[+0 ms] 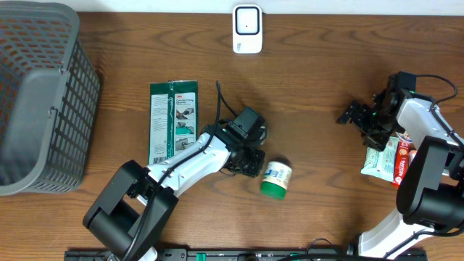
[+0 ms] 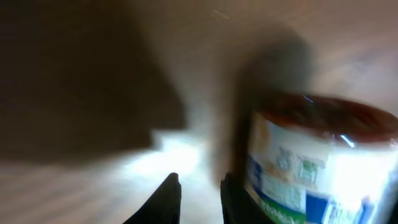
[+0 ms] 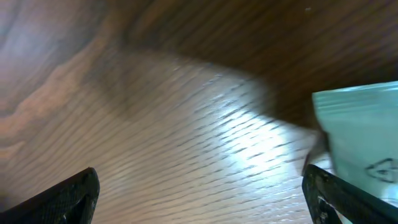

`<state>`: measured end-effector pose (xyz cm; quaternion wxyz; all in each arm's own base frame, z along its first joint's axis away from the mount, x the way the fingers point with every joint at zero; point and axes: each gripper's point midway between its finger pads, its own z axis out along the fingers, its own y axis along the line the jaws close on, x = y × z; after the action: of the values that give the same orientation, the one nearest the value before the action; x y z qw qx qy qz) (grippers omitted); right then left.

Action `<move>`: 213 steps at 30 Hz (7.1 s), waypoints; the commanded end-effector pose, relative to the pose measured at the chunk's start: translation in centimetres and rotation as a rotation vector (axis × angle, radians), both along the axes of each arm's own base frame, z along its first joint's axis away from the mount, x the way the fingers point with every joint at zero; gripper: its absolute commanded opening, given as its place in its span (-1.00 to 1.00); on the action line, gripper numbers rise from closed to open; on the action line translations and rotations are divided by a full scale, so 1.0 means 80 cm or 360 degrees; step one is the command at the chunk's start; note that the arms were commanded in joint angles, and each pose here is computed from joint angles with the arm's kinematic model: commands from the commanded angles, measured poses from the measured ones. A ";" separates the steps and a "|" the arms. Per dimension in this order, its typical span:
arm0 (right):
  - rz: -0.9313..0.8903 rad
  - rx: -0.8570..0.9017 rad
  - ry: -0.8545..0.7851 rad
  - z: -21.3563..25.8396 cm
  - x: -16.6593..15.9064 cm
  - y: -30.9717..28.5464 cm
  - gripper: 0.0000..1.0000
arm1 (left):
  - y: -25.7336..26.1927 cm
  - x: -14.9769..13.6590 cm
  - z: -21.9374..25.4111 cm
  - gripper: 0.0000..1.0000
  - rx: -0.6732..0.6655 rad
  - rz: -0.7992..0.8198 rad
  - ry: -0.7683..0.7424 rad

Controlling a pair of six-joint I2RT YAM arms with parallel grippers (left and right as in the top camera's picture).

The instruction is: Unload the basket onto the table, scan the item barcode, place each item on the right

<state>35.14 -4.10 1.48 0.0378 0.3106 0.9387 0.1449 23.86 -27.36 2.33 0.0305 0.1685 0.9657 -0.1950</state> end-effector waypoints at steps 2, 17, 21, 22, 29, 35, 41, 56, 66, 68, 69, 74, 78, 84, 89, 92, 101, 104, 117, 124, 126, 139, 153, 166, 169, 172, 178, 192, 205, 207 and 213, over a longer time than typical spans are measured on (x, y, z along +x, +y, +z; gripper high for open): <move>0.0054 0.0146 -0.0095 0.031 0.013 0.018 0.94 | 0.023 0.038 0.008 -0.54 0.0181 0.0068 -0.0260; 0.0597 0.0305 0.0029 0.133 -0.007 0.154 0.99 | 0.027 0.049 0.010 -0.63 0.0153 0.0076 -0.0281; 0.0728 0.0331 0.0177 0.136 -0.043 0.192 0.88 | 0.047 0.067 0.025 -0.77 0.0110 0.0181 -0.0272; 0.0762 0.0326 0.0214 0.137 -0.053 0.200 0.81 | 0.055 0.075 0.034 -0.77 0.0100 0.0218 -0.0287; 0.0942 0.0280 0.0298 0.164 -0.109 0.248 0.71 | 0.137 0.135 0.109 -0.66 0.0001 0.0576 -0.0496; 0.0775 -0.0056 0.0287 0.176 -0.132 0.263 0.81 | 0.204 0.159 0.125 -0.39 0.0015 0.0811 -0.0541; 0.0541 -0.0303 0.0301 0.170 -0.161 0.288 0.84 | 0.226 0.157 0.111 -0.14 0.0053 0.0878 -0.0490; 0.0117 -0.0557 0.0439 0.097 -0.216 0.283 0.98 | 0.245 0.146 0.095 0.20 0.0201 0.0914 -0.0473; 0.0377 -0.0365 0.0285 0.052 -0.199 0.313 0.98 | 0.260 0.149 0.091 0.22 0.0307 0.0950 -0.0504; 0.0371 -0.0370 0.0297 0.050 -0.200 0.310 0.99 | 0.260 0.149 0.090 0.22 0.0308 0.0950 -0.0502; 0.0371 -0.0369 0.0299 0.049 -0.200 0.310 0.98 | 0.260 0.149 0.090 0.22 0.0308 0.0950 -0.0501; 0.0266 -0.0335 0.0398 0.042 -0.215 0.309 0.98 | 0.260 0.149 0.090 0.22 0.0307 0.0950 -0.0502; 0.0156 -0.0324 0.0410 0.019 -0.220 0.303 0.98 | 0.260 0.149 0.090 0.22 0.0308 0.0950 -0.0501; 0.0113 -0.0350 0.0279 0.005 -0.198 0.294 0.66 | 0.260 0.149 0.090 0.23 0.0307 0.0950 -0.0501; 0.0378 -0.0408 0.0122 0.005 -0.177 0.292 0.86 | 0.260 0.149 0.090 0.23 0.0307 0.0950 -0.0501; 0.0748 -0.0297 0.0004 0.011 -0.162 0.313 0.98 | 0.260 0.149 0.090 0.23 0.0307 0.0950 -0.0501; 0.1085 -0.0067 -0.0124 0.031 -0.108 0.282 0.99 | 0.260 0.149 0.090 0.23 0.0307 0.0950 -0.0501; 0.1006 -0.0048 -0.0124 0.032 -0.095 0.263 0.99 | 0.260 0.149 0.090 0.23 0.0307 0.0950 -0.0501; 0.0989 0.0279 0.0034 0.043 -0.134 0.301 0.98 | 0.260 0.149 0.090 0.23 0.0306 0.0950 -0.0502; 0.0953 0.0158 0.0027 0.036 -0.133 0.303 0.98 | 0.260 0.149 0.090 0.23 0.0306 0.0951 -0.0502; 0.0924 0.0183 0.0031 0.037 -0.136 0.314 0.98 | 0.260 0.149 0.090 0.23 0.0306 0.0951 -0.0502; 0.0916 0.0287 0.0162 0.043 -0.192 0.379 0.98 | 0.260 0.149 0.090 0.24 0.0306 0.0950 -0.0502; 0.1241 -0.0291 -0.0348 0.031 -0.111 0.334 0.99 | 0.260 0.149 0.090 0.23 0.0304 0.0960 -0.0498; 0.1424 -0.0013 -0.0365 0.043 -0.104 0.330 0.98 | 0.259 0.150 0.071 0.23 0.0333 0.0952 -0.0442; 0.1544 0.0211 -0.0366 0.053 -0.119 0.345 0.99 | 0.259 0.150 0.063 0.23 0.0344 0.0949 -0.0422; 0.1574 0.0227 -0.0351 0.052 -0.123 0.342 0.98 | 0.259 0.151 0.061 0.23 0.0344 0.0949 -0.0421; 0.1576 0.0218 -0.0369 0.053 -0.120 0.342 0.99 | 0.259 0.152 0.062 0.23 0.0343 0.0949 -0.0423; 0.1393 0.0214 -0.0489 0.093 -0.064 0.324 0.98 | 0.259 0.152 0.062 0.23 0.0343 0.0949 -0.0423; 0.1424 0.0193 -0.0317 0.084 -0.086 0.292 0.99 | 0.259 0.153 0.062 0.23 0.0340 0.0950 -0.0429; 0.1575 0.0181 -0.0341 0.083 -0.094 0.296 0.98 | 0.259 0.153 0.062 0.24 0.0340 0.0950 -0.0429; 0.1840 0.0145 -0.0398 0.081 -0.109 0.314 0.98 | 0.259 0.153 0.062 0.23 0.0340 0.0950 -0.0429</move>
<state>26.42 20.05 7.12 0.0265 -0.2082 0.9533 0.2173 36.51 -7.07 8.10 0.2041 -0.0930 0.9725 -0.0624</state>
